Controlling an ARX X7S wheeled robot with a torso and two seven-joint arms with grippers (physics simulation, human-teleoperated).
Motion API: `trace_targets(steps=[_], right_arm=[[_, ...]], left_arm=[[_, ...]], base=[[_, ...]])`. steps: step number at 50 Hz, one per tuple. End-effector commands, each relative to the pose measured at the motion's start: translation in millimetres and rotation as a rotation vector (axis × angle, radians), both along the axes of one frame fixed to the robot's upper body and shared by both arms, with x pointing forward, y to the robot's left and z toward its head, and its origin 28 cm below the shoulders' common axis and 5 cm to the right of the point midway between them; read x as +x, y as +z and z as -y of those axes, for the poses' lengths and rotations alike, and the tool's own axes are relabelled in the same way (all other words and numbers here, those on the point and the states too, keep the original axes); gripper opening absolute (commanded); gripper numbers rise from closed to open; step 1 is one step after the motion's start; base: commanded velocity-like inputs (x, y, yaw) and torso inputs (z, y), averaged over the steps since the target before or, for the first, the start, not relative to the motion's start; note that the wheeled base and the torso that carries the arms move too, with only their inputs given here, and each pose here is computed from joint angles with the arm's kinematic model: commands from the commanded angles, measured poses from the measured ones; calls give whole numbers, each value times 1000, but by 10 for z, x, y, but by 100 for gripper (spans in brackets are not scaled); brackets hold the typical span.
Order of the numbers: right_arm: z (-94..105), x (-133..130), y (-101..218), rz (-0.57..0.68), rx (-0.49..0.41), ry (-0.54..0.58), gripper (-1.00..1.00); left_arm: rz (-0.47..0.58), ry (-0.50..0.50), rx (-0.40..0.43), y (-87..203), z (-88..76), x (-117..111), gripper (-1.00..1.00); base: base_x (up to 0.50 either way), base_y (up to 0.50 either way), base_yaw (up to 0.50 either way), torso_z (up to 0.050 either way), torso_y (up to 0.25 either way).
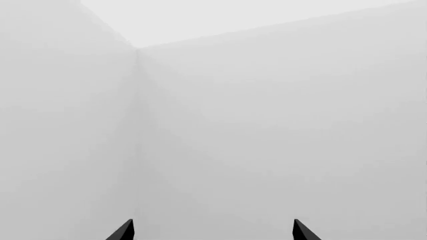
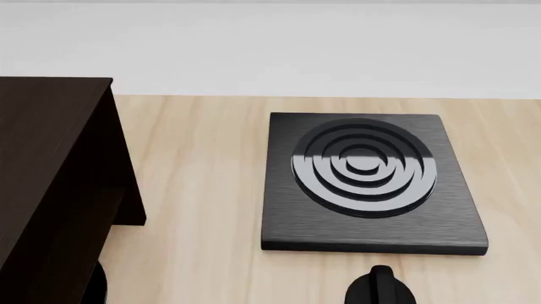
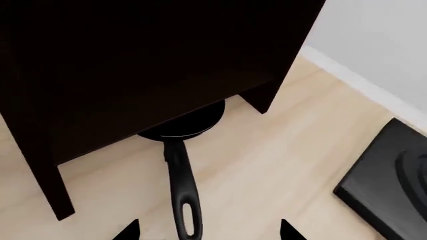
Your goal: Put the frying pan under the cabinet shelf.
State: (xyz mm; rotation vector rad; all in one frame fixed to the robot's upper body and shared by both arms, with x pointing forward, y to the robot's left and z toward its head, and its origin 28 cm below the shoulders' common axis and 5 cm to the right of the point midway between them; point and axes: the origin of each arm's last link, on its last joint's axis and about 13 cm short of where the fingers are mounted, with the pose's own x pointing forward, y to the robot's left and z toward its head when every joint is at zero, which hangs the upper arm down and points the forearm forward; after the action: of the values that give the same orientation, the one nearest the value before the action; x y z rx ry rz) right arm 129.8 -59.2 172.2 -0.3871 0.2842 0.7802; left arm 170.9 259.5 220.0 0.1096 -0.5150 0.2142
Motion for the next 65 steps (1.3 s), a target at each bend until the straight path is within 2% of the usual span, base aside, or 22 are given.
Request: trace_targets(steps=[1,6,14,16,19,25,27,33,45,57,65], right_arm=[[195,-293,170,124,18,-58,100],[271,-384,236,170,32,-95,100],[396,-354,305,237,31,-132,100],[416,-351,322,246,35,-135,100],[477,-347,368,274,45,-153,100],[686,-398,484,338,83,-224,100],[854,-508,534,369,115,-292,100],[990,-656,544,391,151,-379,100],[1088,-881,500,405,227,-498,100],[1102,-1041,440,406,289,-599,100],[1086,-1086,473,472,400,-715,100]], left_arm=[[1,-5,-1,22,17,9,100],[-2,-8,-1,56,23,36,100],[-3,-7,-2,70,26,43,100],[-3,-8,-2,0,29,47,100],[-3,-10,-1,75,33,50,100],[-6,-10,-2,-16,36,73,100],[-10,-15,-3,-34,53,105,100],[-18,-24,-3,-59,76,149,100],[-33,-30,-2,-107,95,196,100],[-37,-33,-3,-126,96,202,100],[-38,-34,-5,-139,86,189,100]], base=[[0,0,0,0,0],[0,0,0,0,0],[0,0,0,0,0],[0,0,0,0,0],[0,0,0,0,0],[0,0,0,0,0],[0,0,0,0,0],[0,0,0,0,0],[0,0,0,0,0],[7,0,-7,0,0],[8,-3,-10,0,0]])
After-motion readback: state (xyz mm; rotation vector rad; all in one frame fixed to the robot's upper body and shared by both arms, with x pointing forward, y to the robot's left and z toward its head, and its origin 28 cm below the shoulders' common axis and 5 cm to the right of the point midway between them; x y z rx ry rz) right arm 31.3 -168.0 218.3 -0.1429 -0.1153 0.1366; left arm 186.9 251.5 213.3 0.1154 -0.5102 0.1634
